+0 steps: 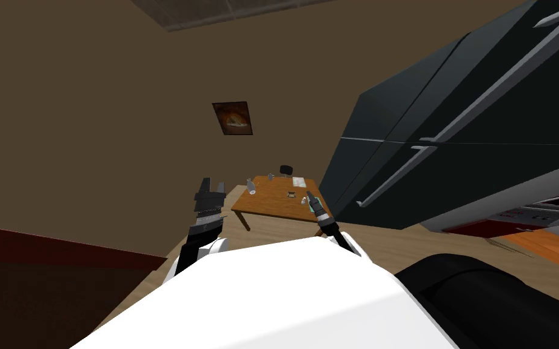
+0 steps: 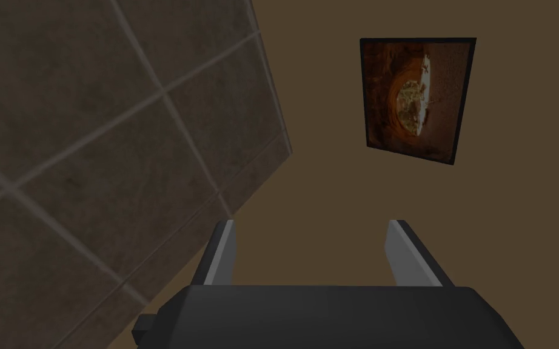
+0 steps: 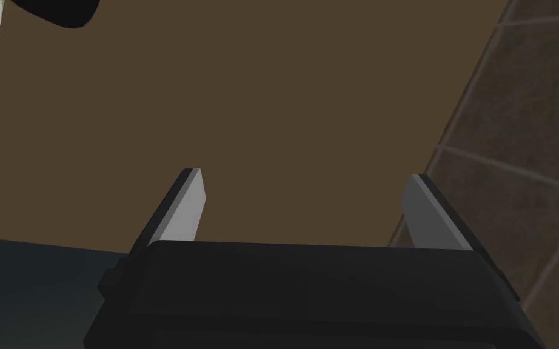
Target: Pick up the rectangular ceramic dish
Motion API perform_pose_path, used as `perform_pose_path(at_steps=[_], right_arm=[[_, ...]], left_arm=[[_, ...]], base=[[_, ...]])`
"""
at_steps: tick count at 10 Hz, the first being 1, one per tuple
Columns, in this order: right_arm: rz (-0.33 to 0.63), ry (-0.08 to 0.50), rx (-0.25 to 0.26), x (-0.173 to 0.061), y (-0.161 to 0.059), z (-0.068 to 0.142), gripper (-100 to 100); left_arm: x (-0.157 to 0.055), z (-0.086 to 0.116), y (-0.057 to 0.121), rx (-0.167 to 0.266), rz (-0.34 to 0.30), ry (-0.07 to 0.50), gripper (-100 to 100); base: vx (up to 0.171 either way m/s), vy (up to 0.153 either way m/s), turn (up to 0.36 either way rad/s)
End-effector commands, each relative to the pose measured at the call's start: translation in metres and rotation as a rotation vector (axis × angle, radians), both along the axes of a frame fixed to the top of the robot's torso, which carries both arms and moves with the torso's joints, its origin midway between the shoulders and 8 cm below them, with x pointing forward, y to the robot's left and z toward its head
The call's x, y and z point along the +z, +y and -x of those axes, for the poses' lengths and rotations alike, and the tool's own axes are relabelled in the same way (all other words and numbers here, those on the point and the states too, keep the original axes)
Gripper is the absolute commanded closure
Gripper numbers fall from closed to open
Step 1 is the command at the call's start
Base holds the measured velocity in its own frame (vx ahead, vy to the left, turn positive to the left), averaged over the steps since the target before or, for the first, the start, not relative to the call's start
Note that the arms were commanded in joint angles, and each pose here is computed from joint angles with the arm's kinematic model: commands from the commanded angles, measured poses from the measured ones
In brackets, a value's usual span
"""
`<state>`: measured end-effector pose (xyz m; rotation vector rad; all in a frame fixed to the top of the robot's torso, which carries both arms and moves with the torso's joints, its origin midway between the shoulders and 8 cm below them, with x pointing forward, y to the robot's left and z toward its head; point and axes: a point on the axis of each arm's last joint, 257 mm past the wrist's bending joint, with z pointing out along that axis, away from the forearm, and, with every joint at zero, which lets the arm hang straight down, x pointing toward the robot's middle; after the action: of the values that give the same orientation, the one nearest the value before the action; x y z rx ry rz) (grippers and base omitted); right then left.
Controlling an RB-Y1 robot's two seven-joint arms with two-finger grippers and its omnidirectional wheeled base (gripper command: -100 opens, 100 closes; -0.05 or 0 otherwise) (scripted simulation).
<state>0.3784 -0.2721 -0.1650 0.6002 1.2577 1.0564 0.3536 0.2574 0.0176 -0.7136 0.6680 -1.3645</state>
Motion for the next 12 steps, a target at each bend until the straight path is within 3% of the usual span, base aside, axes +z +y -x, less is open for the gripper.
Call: perform_pose_path(at_steps=[1,2,3,4,5,6,7,9,10,12], right_arm=[[0.038,0.057,0.012,-0.022,-0.002,0.002,-100],[0.083,0.134,0.022,-0.054,-0.006,0.007,-100],[0.088,0.135,0.025,-0.054,-0.006,0.007,-100],[0.141,0.214,0.036,-0.086,-0.013,0.015,-100],[0.142,0.215,0.037,-0.086,-0.013,0.015,-100],[0.198,0.282,0.052,-0.113,-0.019,0.025,-100],[0.199,0.295,0.047,-0.119,-0.022,0.026,-100],[0.313,0.437,0.068,-0.175,-0.040,0.052,-100],[0.325,0.456,0.065,-0.182,-0.047,0.056,-100],[0.458,0.588,0.089,-0.229,-0.074,0.089,-100]], left_arm=[[0.000,0.000,0.000,0.000,0.000,0.000,0],[0.000,0.000,0.000,0.000,0.000,0.000,0],[0.000,0.000,0.000,0.000,0.000,0.000,0],[0.000,0.000,0.000,0.000,0.000,0.000,0],[0.000,0.000,0.000,0.000,0.000,0.000,0],[0.000,0.000,0.000,0.000,0.000,0.000,0],[0.000,0.000,0.000,0.000,0.000,0.000,0],[0.000,0.000,0.000,0.000,0.000,0.000,0],[0.000,0.000,0.000,0.000,0.000,0.000,0],[0.000,0.000,0.000,0.000,0.000,0.000,0]], base=[[-0.019,0.104,0.062],[-0.020,0.102,0.135],[-0.019,0.069,0.077],[-0.030,0.090,0.180],[-0.020,0.075,0.118],[-0.008,0.096,0.178],[-0.007,0.066,0.094],[0.004,0.102,0.299],[-0.002,0.090,0.101],[0.000,0.104,0.291]])
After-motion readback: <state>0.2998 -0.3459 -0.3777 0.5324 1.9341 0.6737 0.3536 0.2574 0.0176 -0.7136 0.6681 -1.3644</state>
